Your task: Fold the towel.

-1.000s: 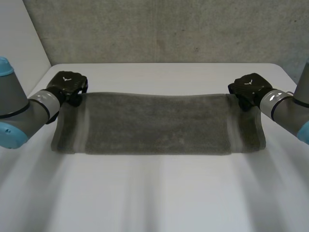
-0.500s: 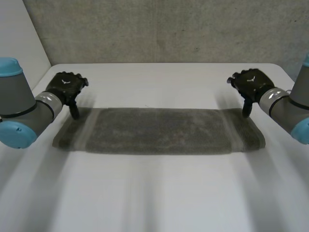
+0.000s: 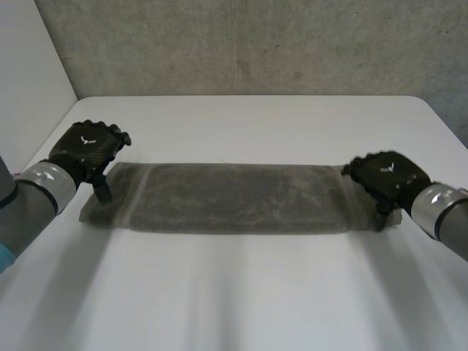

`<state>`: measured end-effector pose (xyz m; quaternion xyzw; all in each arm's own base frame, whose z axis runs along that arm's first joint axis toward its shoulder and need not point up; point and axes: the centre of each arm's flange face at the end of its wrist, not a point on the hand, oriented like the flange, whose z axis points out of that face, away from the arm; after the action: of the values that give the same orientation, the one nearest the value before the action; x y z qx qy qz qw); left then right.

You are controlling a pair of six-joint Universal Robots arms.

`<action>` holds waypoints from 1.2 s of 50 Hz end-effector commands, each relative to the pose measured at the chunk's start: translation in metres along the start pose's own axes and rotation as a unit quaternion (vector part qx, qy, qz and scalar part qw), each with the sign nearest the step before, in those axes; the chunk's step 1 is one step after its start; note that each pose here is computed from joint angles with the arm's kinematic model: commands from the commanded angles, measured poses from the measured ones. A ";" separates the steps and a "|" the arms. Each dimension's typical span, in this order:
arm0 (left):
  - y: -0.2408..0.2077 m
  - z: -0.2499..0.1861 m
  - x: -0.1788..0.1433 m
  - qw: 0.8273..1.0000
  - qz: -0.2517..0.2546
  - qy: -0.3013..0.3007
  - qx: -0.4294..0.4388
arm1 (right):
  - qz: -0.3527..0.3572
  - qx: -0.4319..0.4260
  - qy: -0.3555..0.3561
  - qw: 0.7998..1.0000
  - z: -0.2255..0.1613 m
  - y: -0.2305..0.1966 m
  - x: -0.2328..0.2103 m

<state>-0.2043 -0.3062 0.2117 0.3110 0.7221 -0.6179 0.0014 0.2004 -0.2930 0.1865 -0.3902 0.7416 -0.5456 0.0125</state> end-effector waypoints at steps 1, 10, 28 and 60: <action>0.003 -0.007 0.005 1.000 0.002 -0.001 0.009 | -0.019 -0.020 0.011 1.000 0.011 0.028 0.006; 0.003 -0.007 0.005 1.000 0.001 -0.001 0.009 | -0.019 -0.028 0.011 0.999 0.032 0.049 0.005; 0.002 -0.008 0.006 1.000 -0.003 0.000 0.012 | -0.039 -0.025 0.021 0.999 0.056 0.061 0.010; -0.005 -0.019 -0.002 1.000 -0.006 -0.016 0.022 | -0.151 0.150 -0.028 0.977 0.034 -0.096 -0.069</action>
<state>-0.1972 -0.2923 0.2219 0.2968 0.7096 -0.6390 0.0032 0.2343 -0.3459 0.2382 -0.4461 0.6261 -0.6367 -0.0605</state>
